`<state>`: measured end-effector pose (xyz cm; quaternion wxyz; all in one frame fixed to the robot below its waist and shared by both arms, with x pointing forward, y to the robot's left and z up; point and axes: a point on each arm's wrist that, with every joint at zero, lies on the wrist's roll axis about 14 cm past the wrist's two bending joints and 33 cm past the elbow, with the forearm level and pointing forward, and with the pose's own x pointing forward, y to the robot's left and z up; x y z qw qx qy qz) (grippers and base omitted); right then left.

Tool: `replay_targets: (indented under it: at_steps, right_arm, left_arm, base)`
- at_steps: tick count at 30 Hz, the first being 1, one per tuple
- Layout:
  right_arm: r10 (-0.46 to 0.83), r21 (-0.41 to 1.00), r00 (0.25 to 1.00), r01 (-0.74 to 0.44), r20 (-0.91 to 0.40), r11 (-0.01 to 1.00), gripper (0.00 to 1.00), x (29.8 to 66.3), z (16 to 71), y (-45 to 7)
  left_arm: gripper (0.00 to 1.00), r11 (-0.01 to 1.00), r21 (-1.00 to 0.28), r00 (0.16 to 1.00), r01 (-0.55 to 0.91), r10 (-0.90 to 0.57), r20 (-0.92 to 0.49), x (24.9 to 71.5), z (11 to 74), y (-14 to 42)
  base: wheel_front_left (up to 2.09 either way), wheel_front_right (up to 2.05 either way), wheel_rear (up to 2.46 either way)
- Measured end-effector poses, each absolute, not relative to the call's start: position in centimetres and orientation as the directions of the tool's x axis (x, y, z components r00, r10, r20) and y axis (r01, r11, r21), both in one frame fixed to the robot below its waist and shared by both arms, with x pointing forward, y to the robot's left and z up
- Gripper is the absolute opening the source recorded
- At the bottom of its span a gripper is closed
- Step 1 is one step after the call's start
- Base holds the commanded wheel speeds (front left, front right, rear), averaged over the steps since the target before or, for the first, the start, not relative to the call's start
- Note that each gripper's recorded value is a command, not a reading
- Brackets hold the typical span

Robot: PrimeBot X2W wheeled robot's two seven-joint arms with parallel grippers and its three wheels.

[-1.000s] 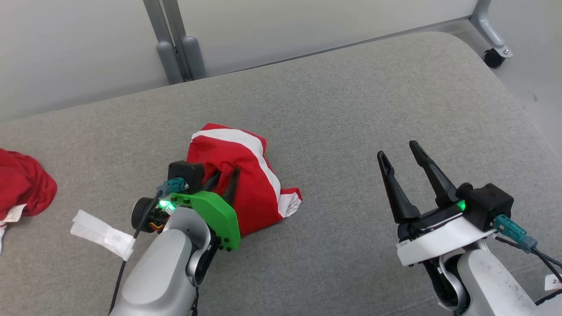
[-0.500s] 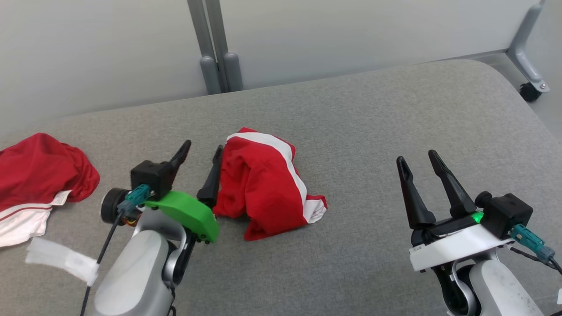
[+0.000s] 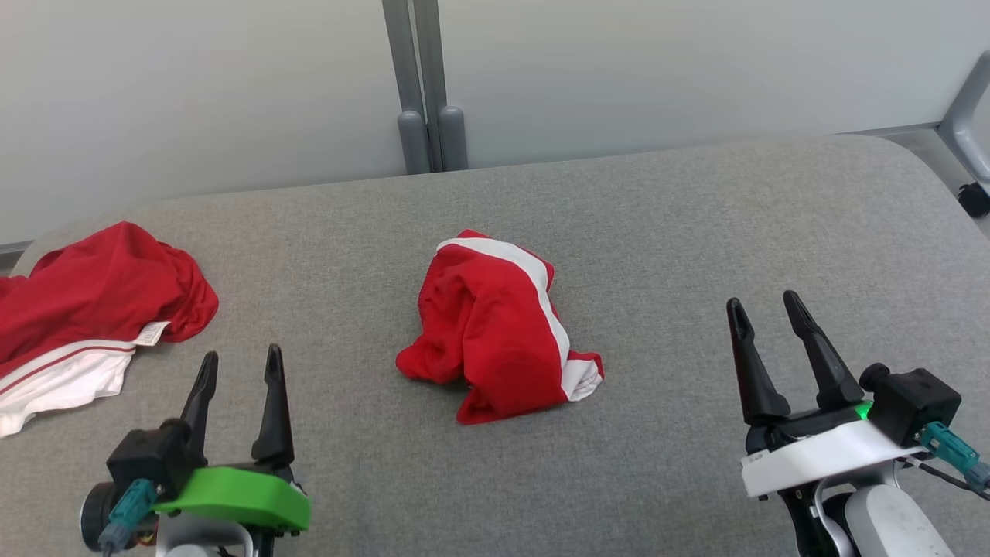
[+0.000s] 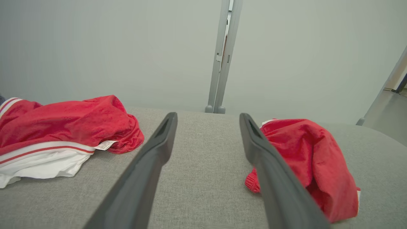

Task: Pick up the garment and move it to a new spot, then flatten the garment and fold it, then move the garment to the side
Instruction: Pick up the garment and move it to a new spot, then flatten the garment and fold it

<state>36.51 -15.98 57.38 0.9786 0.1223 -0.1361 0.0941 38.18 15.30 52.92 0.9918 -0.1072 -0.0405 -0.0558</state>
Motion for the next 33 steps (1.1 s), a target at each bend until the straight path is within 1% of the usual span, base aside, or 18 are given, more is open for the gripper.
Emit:
replay_targets:
  at_steps: [3, 8, 18, 21, 26, 30, 33]
  right_arm:
    - [0.142, 0.217, 0.949, -0.207, 0.281, 0.954, 1.0, 36.5, 57.1, -16.2]
    - [0.142, 0.214, 0.954, -0.202, 0.265, 0.956, 1.0, 36.6, 56.5, -16.2]
    - [0.169, 0.209, 0.959, -0.218, 0.229, 0.953, 1.0, 36.8, 55.4, -15.7]
    - [0.187, 0.208, 0.963, -0.227, 0.197, 0.951, 1.0, 37.0, 54.4, -15.3]
    - [0.287, 0.191, 0.958, -0.281, -0.001, 0.94, 1.0, 37.6, 50.4, -13.2]
    - [0.374, 0.179, 0.904, -0.341, -0.208, 0.923, 1.0, 38.3, 46.6, -11.0]
    - [0.4, 0.174, 0.864, -0.363, -0.305, 0.915, 1.0, 39.3, 45.0, -10.2]
  left_arm:
    - [1.0, 0.972, -0.214, 0.994, 0.097, -0.084, 0.07, 37.5, 52.0, 15.7]
    - [1.0, 0.968, -0.229, 0.993, 0.103, -0.086, 0.08, 37.2, 52.2, 15.3]
    - [1.0, 0.967, -0.23, 0.992, 0.113, -0.096, 0.083, 37.0, 52.3, 15.0]
    - [1.0, 0.968, -0.229, 0.993, 0.106, -0.09, 0.081, 36.9, 52.3, 15.3]
    - [1.0, 0.971, -0.223, 0.995, 0.083, -0.068, 0.074, 36.6, 52.2, 16.2]
    - [1.0, 0.972, -0.227, 0.997, 0.058, -0.045, 0.061, 36.5, 51.9, 16.9]
    - [1.0, 0.972, -0.232, 0.999, 0.039, -0.029, 0.046, 36.3, 51.4, 17.3]
  base:
    - [0.0, 0.0, 0.0]
    - [0.0, 0.0, 0.0]
    - [0.0, 0.0, 0.0]
    - [0.0, 0.0, 0.0]
    - [0.0, 0.0, 0.0]
    - [0.0, 0.0, 0.0]
    - [0.0, 0.0, 0.0]
